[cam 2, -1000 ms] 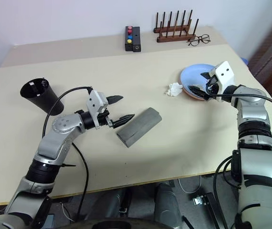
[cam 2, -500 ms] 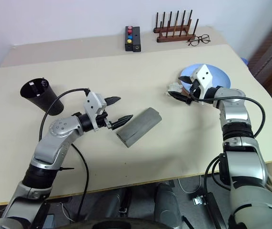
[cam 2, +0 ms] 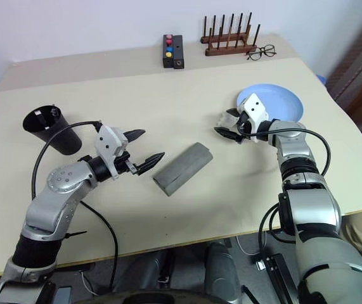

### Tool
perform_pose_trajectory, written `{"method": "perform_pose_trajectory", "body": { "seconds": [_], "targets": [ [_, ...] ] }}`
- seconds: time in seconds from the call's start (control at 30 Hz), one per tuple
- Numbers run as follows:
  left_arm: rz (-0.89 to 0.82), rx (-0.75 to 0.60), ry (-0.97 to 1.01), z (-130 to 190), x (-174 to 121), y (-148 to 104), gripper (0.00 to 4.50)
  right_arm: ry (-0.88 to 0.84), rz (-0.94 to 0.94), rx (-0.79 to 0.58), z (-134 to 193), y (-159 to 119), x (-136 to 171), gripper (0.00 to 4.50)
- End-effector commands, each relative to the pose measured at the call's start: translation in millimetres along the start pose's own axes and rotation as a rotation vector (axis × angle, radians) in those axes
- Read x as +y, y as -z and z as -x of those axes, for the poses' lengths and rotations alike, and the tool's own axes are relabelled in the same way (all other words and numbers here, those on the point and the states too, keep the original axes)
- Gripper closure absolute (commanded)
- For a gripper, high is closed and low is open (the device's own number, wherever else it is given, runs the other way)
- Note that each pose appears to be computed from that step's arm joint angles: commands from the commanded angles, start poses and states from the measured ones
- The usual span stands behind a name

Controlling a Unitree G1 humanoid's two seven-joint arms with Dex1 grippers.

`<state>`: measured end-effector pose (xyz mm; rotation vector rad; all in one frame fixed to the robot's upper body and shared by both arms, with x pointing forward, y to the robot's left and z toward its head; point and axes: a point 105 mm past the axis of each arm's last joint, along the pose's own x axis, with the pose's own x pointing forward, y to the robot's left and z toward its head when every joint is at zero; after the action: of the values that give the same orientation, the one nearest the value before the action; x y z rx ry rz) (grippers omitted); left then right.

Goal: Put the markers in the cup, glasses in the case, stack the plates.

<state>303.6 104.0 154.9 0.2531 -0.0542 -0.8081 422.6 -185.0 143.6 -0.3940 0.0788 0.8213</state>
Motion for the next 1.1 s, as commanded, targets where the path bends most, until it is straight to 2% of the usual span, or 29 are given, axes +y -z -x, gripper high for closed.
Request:
{"method": "perform_pose_trajectory", "body": {
  "seconds": [0.03, 0.23, 0.57, 0.67, 0.87, 1.1],
  "targets": [
    [-0.025, -0.034, -0.017, 5, 1, -13, 0.0, 0.015, 0.05, -0.041, -6, -19, -4, 0.59],
    [-0.024, -0.026, -0.019, 6, 0, -12, 0.0, 0.038, 0.078, -0.028, -11, -19, -5, 0.59],
    [-0.03, -0.026, -0.013, 7, -2, -13, 0.0, 0.07, 0.116, 0.072, -7, 3, -6, 0.59],
    [-0.032, -0.025, -0.011, 6, -3, -14, 0.0, 0.083, 0.116, 0.087, -5, 6, -8, 1.43],
    [-0.031, -0.023, -0.007, 6, -4, -14, 0.0, 0.101, 0.122, 0.098, -3, 7, -10, 4.44],
    [-0.028, -0.024, -0.001, 4, -4, -13, 0.0, 0.126, 0.135, 0.094, 1, 5, -16, 4.44]
  ]
}}
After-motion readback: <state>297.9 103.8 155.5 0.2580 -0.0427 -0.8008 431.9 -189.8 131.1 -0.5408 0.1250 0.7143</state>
